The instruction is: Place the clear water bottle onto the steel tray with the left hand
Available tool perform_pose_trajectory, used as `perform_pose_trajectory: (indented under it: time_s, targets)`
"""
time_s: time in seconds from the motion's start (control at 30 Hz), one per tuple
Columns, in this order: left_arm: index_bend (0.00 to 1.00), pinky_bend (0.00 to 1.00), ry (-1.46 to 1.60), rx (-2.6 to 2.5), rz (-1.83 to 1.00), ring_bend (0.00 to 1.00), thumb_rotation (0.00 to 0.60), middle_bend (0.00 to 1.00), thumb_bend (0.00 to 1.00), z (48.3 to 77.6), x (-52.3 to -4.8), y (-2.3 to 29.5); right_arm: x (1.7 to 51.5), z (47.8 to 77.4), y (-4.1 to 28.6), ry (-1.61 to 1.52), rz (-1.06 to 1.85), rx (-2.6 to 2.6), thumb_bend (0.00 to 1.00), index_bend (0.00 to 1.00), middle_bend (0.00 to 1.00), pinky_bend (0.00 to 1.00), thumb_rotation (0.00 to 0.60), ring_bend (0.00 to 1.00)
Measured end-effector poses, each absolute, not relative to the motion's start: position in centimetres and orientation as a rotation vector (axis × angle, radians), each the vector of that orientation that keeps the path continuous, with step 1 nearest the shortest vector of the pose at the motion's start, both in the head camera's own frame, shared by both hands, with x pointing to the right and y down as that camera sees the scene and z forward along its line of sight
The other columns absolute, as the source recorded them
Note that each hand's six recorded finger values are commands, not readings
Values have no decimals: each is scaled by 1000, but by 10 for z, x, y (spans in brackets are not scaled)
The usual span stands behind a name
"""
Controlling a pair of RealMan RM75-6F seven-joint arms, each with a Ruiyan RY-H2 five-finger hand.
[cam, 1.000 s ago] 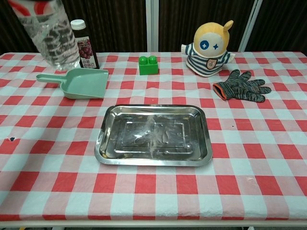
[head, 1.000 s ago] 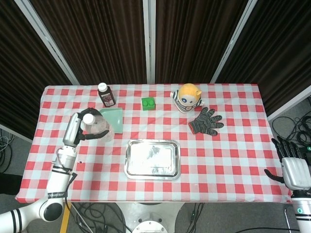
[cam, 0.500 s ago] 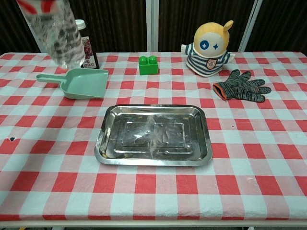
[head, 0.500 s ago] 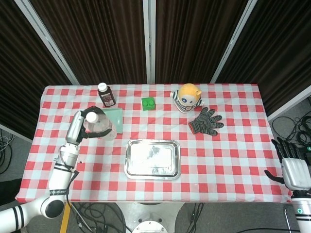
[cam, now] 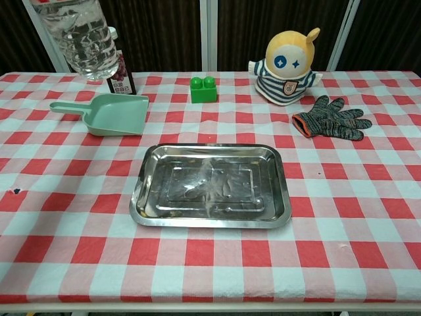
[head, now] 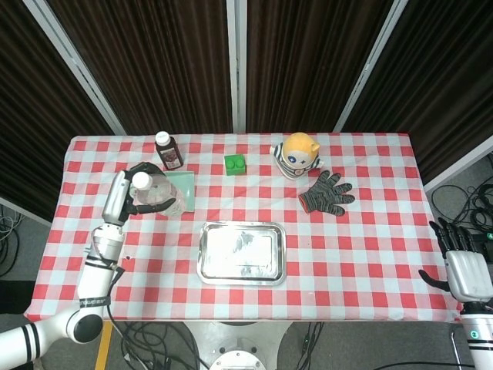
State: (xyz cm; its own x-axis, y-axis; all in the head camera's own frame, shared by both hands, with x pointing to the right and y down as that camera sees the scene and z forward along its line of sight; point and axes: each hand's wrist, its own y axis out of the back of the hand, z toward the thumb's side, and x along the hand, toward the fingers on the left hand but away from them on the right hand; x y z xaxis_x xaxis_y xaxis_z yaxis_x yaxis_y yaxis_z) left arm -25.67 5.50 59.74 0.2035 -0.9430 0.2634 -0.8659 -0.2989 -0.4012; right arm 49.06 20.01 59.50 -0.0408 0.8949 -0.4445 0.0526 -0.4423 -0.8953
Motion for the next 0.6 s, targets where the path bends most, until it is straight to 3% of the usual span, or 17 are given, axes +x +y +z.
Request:
perform_pose_trajectory:
  time_s: [0.23, 0.47, 0.6]
  targets:
    - [589, 577, 1668, -2390, -945, 531, 600, 646, 206, 644, -269, 109, 488, 597, 201, -1014, 1562, -1551, 101, 0, 0, 0, 600, 0]
    - [589, 577, 1714, -2379, -882, 532, 600, 646, 206, 638, -268, 95, 490, 597, 201, -1017, 1565, -1549, 101, 0, 0, 0, 600, 0]
    - [588, 577, 1703, -2455, -824, 532, 600, 646, 206, 639, -239, 98, 490, 600, 201, -1005, 1576, -1549, 101, 0, 0, 0, 600, 0]
